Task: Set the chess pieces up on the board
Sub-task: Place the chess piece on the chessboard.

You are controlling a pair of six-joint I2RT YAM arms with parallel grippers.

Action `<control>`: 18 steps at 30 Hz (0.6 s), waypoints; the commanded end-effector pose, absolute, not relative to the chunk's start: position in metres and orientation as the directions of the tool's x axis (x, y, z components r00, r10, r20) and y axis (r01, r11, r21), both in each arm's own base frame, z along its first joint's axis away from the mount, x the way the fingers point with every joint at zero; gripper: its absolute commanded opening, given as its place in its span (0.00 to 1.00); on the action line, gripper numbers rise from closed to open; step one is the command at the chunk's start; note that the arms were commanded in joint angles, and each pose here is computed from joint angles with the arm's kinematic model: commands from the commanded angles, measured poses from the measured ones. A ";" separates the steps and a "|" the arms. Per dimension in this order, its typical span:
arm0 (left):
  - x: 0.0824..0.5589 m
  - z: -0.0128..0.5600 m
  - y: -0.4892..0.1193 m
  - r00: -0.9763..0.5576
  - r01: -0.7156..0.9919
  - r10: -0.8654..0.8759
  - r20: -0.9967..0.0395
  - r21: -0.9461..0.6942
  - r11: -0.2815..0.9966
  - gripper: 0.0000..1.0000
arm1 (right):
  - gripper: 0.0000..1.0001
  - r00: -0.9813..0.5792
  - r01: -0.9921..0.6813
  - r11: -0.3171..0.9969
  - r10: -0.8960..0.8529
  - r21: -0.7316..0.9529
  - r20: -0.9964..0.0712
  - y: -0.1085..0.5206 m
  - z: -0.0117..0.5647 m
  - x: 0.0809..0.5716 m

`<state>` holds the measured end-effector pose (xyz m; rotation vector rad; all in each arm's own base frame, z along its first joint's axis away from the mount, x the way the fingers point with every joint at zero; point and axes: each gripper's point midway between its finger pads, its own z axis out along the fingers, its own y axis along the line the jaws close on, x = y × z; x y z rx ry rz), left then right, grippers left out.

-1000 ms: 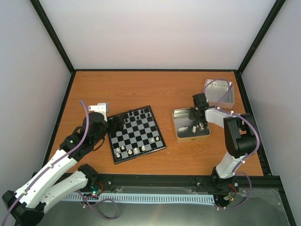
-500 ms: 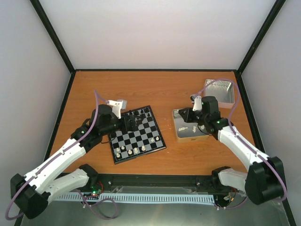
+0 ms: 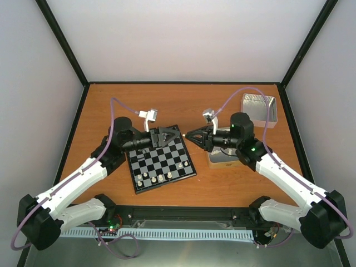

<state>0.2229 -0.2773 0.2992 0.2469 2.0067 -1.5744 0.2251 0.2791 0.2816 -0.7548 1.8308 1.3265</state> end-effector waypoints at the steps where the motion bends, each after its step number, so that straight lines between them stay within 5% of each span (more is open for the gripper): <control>1: 0.222 0.321 -0.281 -0.817 0.492 -0.225 -0.530 -0.846 0.206 0.56 | 0.15 -0.495 -0.856 0.182 -0.023 0.483 -0.869 0.297 0.309 0.216; 8: 0.222 0.315 -0.280 -0.825 0.477 -0.237 -0.512 -0.858 0.192 0.35 | 0.13 -0.496 -0.858 0.183 -0.050 0.481 -0.867 0.304 0.303 0.216; 18: 0.225 0.304 -0.286 -0.840 0.466 -0.205 -0.502 -0.861 0.202 0.34 | 0.13 -0.498 -0.861 0.149 -0.047 0.487 -0.866 0.309 0.309 0.213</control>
